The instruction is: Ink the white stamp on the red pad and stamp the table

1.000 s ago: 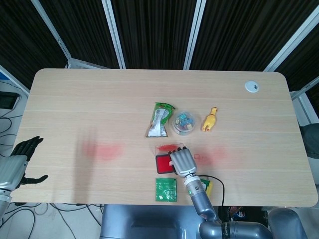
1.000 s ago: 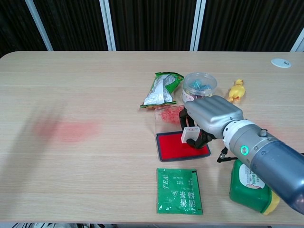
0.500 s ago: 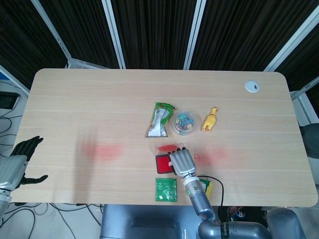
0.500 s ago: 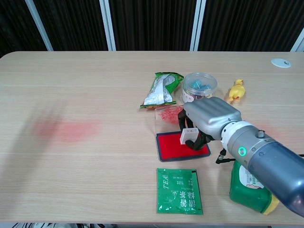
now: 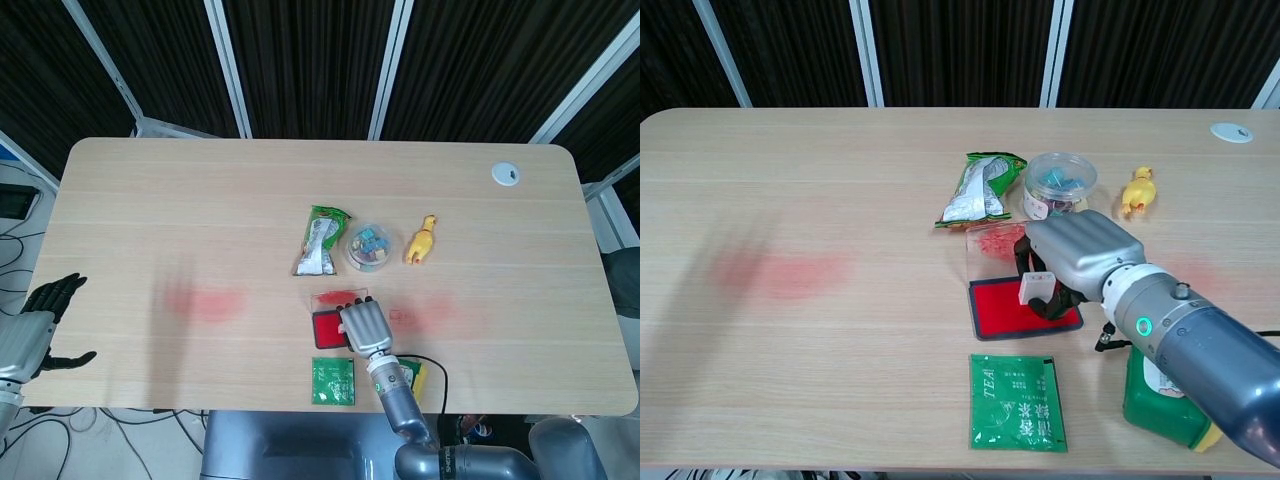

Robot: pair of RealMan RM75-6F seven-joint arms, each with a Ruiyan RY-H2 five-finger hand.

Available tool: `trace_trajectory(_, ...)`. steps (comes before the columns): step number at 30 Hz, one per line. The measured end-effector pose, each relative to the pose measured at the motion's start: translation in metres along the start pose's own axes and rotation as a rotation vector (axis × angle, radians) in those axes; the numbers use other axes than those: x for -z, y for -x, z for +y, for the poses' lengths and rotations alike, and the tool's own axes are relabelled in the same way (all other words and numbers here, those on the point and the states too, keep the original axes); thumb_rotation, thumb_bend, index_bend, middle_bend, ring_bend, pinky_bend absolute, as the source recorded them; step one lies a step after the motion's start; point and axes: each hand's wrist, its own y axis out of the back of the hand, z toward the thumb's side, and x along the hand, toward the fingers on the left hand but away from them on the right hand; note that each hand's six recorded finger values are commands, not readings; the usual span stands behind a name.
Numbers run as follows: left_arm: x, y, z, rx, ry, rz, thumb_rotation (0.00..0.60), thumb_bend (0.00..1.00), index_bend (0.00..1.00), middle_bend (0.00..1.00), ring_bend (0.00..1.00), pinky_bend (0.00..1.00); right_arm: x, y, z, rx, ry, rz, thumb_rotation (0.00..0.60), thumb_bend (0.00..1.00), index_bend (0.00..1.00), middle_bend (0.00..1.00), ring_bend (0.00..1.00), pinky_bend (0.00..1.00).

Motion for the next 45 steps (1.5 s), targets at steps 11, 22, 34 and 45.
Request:
trace_trajectory(11, 0.0, 0.0, 0.0, 0.001, 0.001, 0.0, 0.6, 0.0, 0.0, 0.0, 0.0, 0.0, -0.001, 0.002, 0.011, 0.024, 0.027, -0.004, 0.6, 0.47, 0.65, 0.55, 0.44, 0.42)
trace_trajectory(22, 0.0, 0.0, 0.0, 0.002, 0.001, 0.0, 0.6, 0.0, 0.0, 0.0, 0.0, 0.0, 0.002, 0.0, 0.003, -0.003, 0.031, -0.021, 0.6, 0.47, 0.65, 0.55, 0.44, 0.42)
trace_trajectory(34, -0.001, 0.0, -0.001, 0.001, -0.002, 0.0, 0.6, 0.0, 0.0, 0.0, 0.0, 0.0, 0.001, -0.002, 0.011, 0.019, 0.041, -0.01, 0.6, 0.47, 0.65, 0.55, 0.44, 0.42)
trace_trajectory(45, 0.0, 0.002, 0.0, -0.002, -0.005, -0.003, 0.6, 0.0, 0.0, 0.0, 0.0, 0.0, 0.008, -0.009, 0.035, 0.067, 0.042, -0.01, 0.6, 0.47, 0.65, 0.55, 0.44, 0.42)
